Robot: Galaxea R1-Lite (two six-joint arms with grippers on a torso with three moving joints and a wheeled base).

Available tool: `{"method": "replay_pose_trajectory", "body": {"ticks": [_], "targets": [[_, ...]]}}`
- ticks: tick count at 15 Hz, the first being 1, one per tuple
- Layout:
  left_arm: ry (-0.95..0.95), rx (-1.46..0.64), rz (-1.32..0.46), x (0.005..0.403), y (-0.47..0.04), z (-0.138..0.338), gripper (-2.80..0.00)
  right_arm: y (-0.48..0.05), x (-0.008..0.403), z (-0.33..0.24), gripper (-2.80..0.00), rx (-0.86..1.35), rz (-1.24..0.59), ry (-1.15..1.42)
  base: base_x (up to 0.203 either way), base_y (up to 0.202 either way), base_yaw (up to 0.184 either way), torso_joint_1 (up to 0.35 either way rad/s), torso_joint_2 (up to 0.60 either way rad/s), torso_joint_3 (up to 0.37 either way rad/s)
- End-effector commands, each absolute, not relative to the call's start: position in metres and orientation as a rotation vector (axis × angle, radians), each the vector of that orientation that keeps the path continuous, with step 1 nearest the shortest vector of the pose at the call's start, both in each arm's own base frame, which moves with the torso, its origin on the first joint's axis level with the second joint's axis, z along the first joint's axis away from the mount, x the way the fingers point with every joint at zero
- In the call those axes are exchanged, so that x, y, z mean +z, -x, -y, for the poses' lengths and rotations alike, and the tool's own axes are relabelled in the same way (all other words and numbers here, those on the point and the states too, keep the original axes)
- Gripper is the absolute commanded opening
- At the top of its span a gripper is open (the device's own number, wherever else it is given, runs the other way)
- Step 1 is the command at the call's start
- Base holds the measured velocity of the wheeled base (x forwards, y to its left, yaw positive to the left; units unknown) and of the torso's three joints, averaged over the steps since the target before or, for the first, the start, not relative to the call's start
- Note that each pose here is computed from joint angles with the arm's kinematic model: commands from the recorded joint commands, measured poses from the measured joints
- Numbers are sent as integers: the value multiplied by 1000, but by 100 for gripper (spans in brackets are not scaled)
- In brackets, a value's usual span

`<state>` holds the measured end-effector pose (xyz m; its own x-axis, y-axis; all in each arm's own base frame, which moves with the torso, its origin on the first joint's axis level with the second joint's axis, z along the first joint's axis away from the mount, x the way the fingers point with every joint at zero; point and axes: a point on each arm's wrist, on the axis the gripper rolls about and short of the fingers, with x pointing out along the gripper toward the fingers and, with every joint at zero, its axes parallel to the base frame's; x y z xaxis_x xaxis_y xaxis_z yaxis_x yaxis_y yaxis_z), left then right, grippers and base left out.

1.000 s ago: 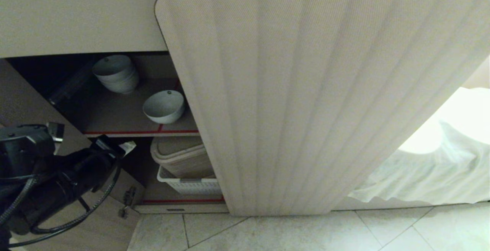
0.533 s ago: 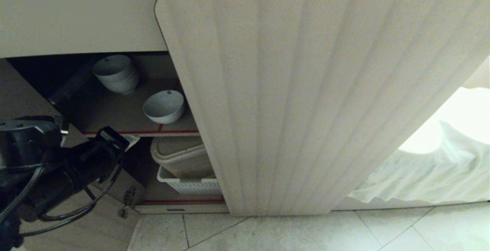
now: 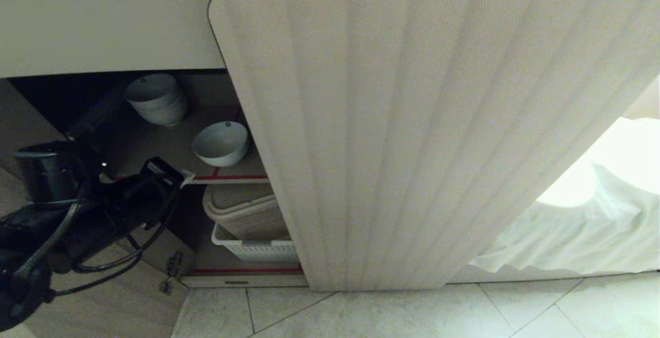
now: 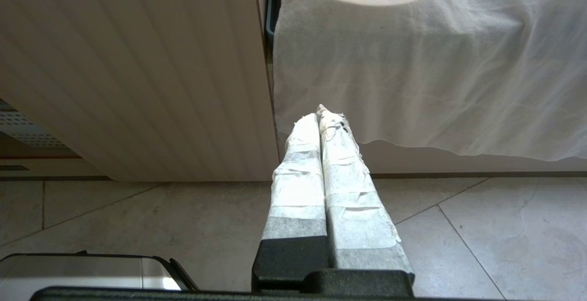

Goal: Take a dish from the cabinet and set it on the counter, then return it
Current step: Take the bowl from the cabinet

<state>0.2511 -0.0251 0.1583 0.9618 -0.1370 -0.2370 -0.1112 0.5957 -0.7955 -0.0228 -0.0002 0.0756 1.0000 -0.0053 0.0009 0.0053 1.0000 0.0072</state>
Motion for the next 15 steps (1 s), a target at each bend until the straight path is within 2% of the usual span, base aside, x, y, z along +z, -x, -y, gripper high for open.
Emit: {"method": "replay_pose_trajectory", "body": {"ticks": [1,2,3,15], "targets": [[941,-19,-282,159,-258,26,-280,23,76,0,-280,-6,2,-8,0,0,0,0,0,0],[941,-22,-278,160,-259,26,-280,23,76,0,-280,-5,2,-8,0,0,0,0,0,0],[941,-22,-278,160,-261,26,0,23,76,0,-280,-5,2,-8,0,0,0,0,0,0],[947,-66,-294,163,-268,27,0,23,76,0,-280,-5,2,-8,0,0,0,0,0,0]]}}
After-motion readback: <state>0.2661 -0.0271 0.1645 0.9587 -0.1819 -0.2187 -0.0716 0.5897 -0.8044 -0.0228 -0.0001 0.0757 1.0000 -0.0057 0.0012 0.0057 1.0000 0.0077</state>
